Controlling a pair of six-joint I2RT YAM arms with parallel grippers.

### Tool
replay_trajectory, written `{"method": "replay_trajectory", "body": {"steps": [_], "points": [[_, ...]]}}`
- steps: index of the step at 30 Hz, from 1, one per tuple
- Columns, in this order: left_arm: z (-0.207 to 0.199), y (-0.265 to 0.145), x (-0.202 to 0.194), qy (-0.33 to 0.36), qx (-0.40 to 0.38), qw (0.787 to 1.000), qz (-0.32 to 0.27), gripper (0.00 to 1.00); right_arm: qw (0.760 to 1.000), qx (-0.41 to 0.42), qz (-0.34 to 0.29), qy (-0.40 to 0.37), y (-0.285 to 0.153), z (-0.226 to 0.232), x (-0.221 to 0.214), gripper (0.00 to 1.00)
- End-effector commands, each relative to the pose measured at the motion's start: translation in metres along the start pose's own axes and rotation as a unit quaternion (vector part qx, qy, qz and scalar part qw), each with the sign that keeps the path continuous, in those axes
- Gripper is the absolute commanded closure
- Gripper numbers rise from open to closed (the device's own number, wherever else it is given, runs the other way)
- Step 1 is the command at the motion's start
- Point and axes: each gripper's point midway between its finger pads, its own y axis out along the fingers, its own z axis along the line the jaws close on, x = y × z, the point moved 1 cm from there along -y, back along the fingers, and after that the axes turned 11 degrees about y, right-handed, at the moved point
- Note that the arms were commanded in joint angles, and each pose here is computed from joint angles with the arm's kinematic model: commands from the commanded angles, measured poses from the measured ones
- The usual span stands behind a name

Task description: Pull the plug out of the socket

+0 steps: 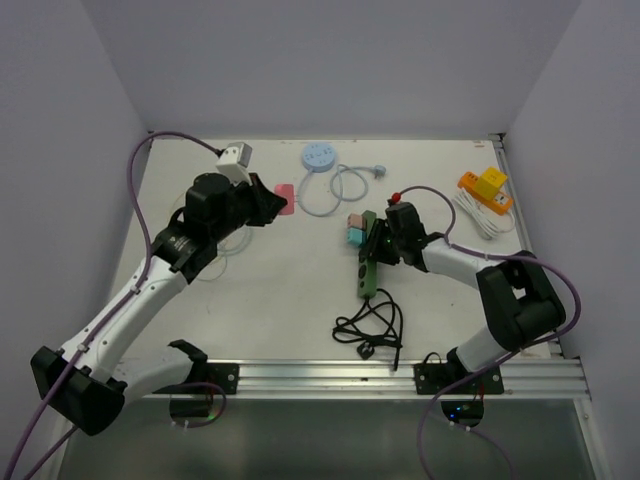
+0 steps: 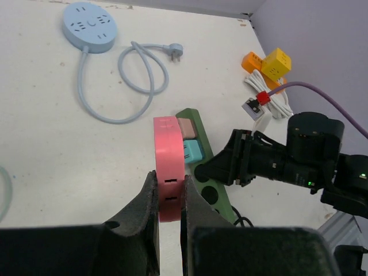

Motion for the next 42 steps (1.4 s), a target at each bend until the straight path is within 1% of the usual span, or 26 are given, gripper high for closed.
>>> {"method": "replay_trajectory", "body": {"steps": [1, 4, 5, 6, 7, 8, 9, 10, 12, 13, 16, 18, 19, 21, 23, 26, 27, 29, 30, 32, 33, 35, 36, 38, 41, 42], "points": [[0.028, -0.001, 0.002, 0.026, 0.038, 0.999, 0.009, 1.0, 0.999, 0.012, -0.007, -0.052, -0.017, 0.016, 0.01, 1.0], [0.053, 0.007, -0.01, 0.018, 0.062, 0.998, 0.018, 1.0, 0.997, 0.041, -0.001, -0.058, -0.025, 0.032, 0.013, 1.0], [0.069, 0.009, -0.015, 0.006, 0.078, 0.997, 0.023, 1.0, 0.997, 0.048, 0.0, -0.062, -0.027, 0.036, 0.014, 1.0], [0.076, 0.012, -0.014, -0.001, 0.079, 0.997, 0.015, 1.0, 0.996, 0.056, 0.002, -0.065, -0.028, 0.04, 0.015, 1.0], [0.084, 0.016, -0.019, -0.015, 0.079, 0.997, 0.02, 1.0, 0.995, 0.07, 0.007, -0.069, -0.031, 0.047, 0.016, 1.0], [0.104, 0.017, -0.027, -0.032, 0.099, 0.994, 0.023, 1.0, 0.994, 0.079, 0.011, -0.074, -0.033, 0.052, 0.015, 1.0], [0.111, 0.021, -0.026, -0.04, 0.097, 0.994, 0.014, 1.0, 0.993, 0.085, 0.013, -0.076, -0.033, 0.055, 0.015, 1.0], [0.131, 0.024, -0.03, -0.059, 0.117, 0.991, 0.015, 1.0, 0.992, 0.097, 0.02, -0.08, -0.035, 0.06, 0.013, 1.0], [0.149, 0.031, -0.042, -0.085, 0.126, 0.988, 0.02, 1.0, 0.99, 0.11, 0.024, -0.084, -0.036, 0.066, 0.014, 1.0], [0.167, 0.036, -0.05, -0.103, 0.141, 0.984, 0.029, 1.0, 0.989, 0.12, 0.033, -0.086, -0.038, 0.069, 0.01, 1.0], [0.195, 0.047, -0.061, -0.134, 0.153, 0.979, 0.028, 1.0, 0.986, 0.136, 0.031, -0.093, -0.043, 0.076, 0.013, 1.0], [0.204, 0.055, -0.061, -0.145, 0.146, 0.978, 0.025, 1.0, 0.985, 0.14, 0.03, -0.096, -0.046, 0.078, 0.013, 1.0], [0.209, 0.061, -0.073, -0.16, 0.147, 0.975, 0.039, 1.0, 0.985, 0.138, 0.027, -0.1, -0.046, 0.078, 0.015, 1.0], [0.216, 0.067, -0.075, -0.173, 0.133, 0.975, 0.037, 1.0, 0.986, 0.129, 0.028, -0.104, -0.046, 0.075, 0.015, 1.0], [0.222, 0.074, -0.089, -0.193, 0.129, 0.971, 0.05, 1.0, 0.986, 0.127, 0.028, -0.107, -0.046, 0.074, 0.015, 1.0], [0.229, 0.077, -0.104, -0.202, 0.138, 0.968, 0.062, 0.86, 0.985, 0.135, 0.031, -0.107, -0.047, 0.077, 0.014, 1.0], [0.23, 0.076, -0.108, -0.207, 0.141, 0.966, 0.068, 0.73, 0.984, 0.138, 0.033, -0.106, -0.048, 0.077, 0.013, 1.0], [0.235, 0.071, -0.114, -0.214, 0.152, 0.962, 0.075, 0.62, 0.984, 0.138, 0.034, -0.107, -0.048, 0.077, 0.012, 1.0], [0.238, 0.068, -0.117, -0.213, 0.163, 0.96, 0.079, 0.5, 0.984, 0.139, 0.035, -0.109, -0.048, 0.077, 0.012, 1.0], [0.239, 0.06, -0.112, -0.207, 0.174, 0.96, 0.073, 0.4, 0.983, 0.14, 0.036, -0.114, -0.051, 0.078, 0.011, 1.0], [0.24, 0.056, -0.112, -0.2, 0.184, 0.959, 0.076, 0.32, 0.983, 0.139, 0.036, -0.115, -0.051, 0.079, 0.011, 1.0], [0.239, 0.049, -0.1, -0.187, 0.191, 0.962, 0.065, 0.24, 0.982, 0.141, 0.037, -0.123, -0.053, 0.082, 0.01, 1.0], [0.237, 0.045, -0.1, -0.184, 0.194, 0.961, 0.072, 0.19, 0.981, 0.142, 0.036, -0.124, -0.053, 0.083, 0.01, 1.0], [0.234, 0.037, -0.091, -0.167, 0.197, 0.963, 0.074, 0.14, 0.98, 0.144, 0.039, -0.131, -0.054, 0.088, 0.007, 1.0], [0.223, 0.024, -0.082, -0.155, 0.192, 0.966, 0.073, 0.02, 0.977, 0.155, 0.04, -0.14, -0.058, 0.099, 0.004, 1.0], [0.219, 0.02, -0.084, -0.157, 0.191, 0.966, 0.079, 0.0, 0.976, 0.159, 0.038, -0.143, -0.059, 0.103, 0.004, 1.0]]}}
